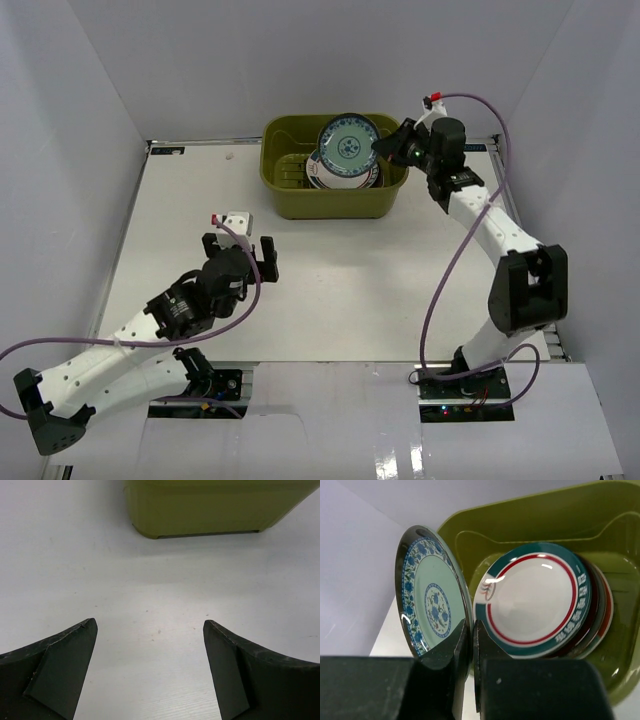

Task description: Place the plates into the plastic bin on the countertop

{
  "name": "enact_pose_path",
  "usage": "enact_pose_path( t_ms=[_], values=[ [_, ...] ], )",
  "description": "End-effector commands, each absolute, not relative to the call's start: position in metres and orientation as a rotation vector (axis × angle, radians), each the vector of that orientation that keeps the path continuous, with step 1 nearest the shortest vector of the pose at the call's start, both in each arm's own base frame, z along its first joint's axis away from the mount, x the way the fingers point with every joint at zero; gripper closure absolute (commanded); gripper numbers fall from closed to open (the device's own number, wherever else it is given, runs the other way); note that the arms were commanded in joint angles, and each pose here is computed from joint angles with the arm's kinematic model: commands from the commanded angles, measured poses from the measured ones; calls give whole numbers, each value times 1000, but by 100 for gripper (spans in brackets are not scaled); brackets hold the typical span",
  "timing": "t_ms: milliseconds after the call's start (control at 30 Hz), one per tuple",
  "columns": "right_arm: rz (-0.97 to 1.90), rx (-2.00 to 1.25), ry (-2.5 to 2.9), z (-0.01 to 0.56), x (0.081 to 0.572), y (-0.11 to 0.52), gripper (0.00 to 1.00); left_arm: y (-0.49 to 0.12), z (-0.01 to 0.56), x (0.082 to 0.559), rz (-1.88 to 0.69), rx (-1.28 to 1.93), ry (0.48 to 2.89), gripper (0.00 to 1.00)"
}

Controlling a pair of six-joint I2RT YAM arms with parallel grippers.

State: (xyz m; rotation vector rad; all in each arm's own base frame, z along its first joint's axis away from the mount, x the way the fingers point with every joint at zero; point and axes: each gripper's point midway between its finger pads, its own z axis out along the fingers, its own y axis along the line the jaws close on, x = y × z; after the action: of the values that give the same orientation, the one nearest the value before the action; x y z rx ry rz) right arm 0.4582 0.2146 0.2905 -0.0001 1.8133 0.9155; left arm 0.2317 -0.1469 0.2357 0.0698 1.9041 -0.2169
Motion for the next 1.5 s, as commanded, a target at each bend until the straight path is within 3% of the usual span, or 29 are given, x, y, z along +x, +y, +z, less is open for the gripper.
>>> enact_pose_path(
  t_ms=[0,267,400,500,633,700,733,800,833,933,1000,1067,1100,1133,1200,1300,1467],
  values=[
    [842,-6,1803,299,491,219,92,-133,233,233,-149,54,1902,2],
    [725,-14,1993,236,533,240,91,-127,241,234,-188,11,1874,2],
    [693,-24,2028,222,535,244,83,-124,239,237,-164,2,1878,2],
    [658,-13,2032,222,532,242,63,-123,238,240,-140,-6,1880,2],
    [628,-24,1992,242,525,235,28,-125,242,241,-150,-23,1877,2],
    [624,-50,1958,261,517,232,21,-123,245,241,-158,-42,1867,2],
    [631,-63,1944,269,513,232,11,-123,247,241,-163,-56,1862,2],
    [632,-88,1903,288,499,227,2,-123,254,242,-172,-70,1851,2],
    [637,-96,1859,310,487,224,9,-124,256,242,-182,-74,1849,2],
    [631,-101,1797,328,456,209,10,-127,269,242,-224,-86,1829,2],
    [616,-90,1832,306,434,199,10,-130,280,240,-264,-88,1813,2],
    [659,-117,1749,330,398,192,10,-132,288,239,-296,-93,1795,2],
    [675,-131,1807,296,380,190,10,-133,290,238,-309,-89,1794,2],
    [704,-130,1735,316,353,183,10,-134,291,238,-321,-90,1791,2],
    [737,-123,1763,283,321,176,10,-139,297,234,-370,-67,1785,2],
    [779,-120,1652,294,259,155,10,-145,312,225,-460,-36,1762,2],
    [696,-74,1670,284,212,123,10,-138,332,207,-581,-50,1693,2]
  ],
)
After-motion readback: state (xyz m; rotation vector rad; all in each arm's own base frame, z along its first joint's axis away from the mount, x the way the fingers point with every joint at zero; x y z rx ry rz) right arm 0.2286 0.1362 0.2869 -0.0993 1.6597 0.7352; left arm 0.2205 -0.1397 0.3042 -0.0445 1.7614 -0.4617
